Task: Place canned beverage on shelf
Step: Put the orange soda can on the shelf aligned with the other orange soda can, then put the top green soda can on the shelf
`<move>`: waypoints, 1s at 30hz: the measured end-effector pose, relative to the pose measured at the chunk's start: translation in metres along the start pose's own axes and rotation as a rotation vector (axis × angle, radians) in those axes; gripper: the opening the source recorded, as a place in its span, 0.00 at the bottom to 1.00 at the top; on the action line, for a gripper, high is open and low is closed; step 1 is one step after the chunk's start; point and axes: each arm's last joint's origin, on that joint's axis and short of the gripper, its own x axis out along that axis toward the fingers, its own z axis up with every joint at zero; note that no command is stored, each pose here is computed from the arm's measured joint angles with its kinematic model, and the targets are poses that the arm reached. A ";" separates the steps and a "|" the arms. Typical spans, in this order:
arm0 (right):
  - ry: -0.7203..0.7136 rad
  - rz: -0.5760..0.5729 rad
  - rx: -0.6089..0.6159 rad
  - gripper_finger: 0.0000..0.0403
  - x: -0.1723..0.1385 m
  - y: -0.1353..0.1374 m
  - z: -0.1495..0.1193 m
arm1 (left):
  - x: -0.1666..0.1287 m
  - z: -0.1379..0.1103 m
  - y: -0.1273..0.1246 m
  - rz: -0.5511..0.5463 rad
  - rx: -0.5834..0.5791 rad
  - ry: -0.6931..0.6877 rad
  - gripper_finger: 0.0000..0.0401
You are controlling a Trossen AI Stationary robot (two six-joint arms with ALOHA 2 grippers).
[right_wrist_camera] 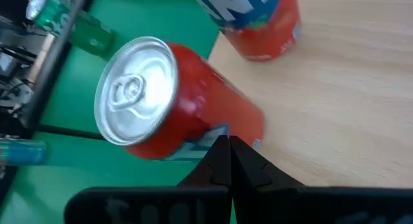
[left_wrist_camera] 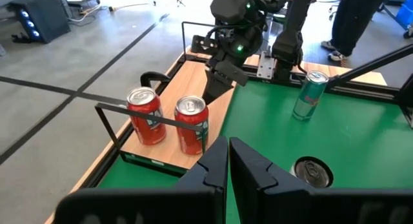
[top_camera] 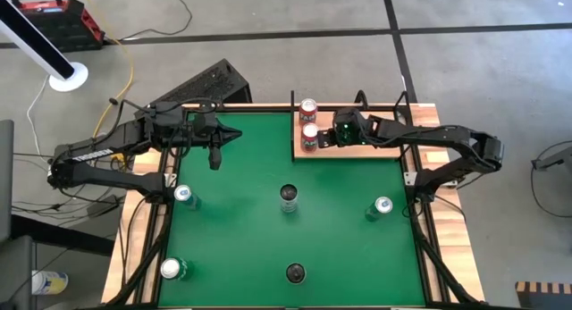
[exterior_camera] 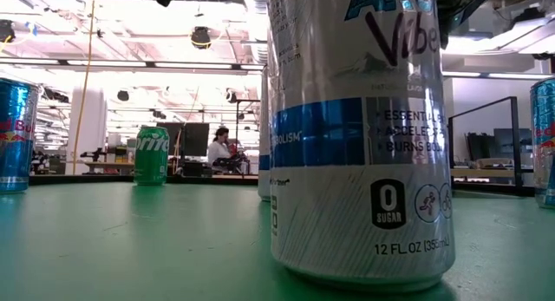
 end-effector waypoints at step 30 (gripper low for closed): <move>-0.026 0.196 -0.445 0.06 -0.084 0.092 0.021 | -0.014 -0.049 -0.005 0.049 -0.208 0.524 0.00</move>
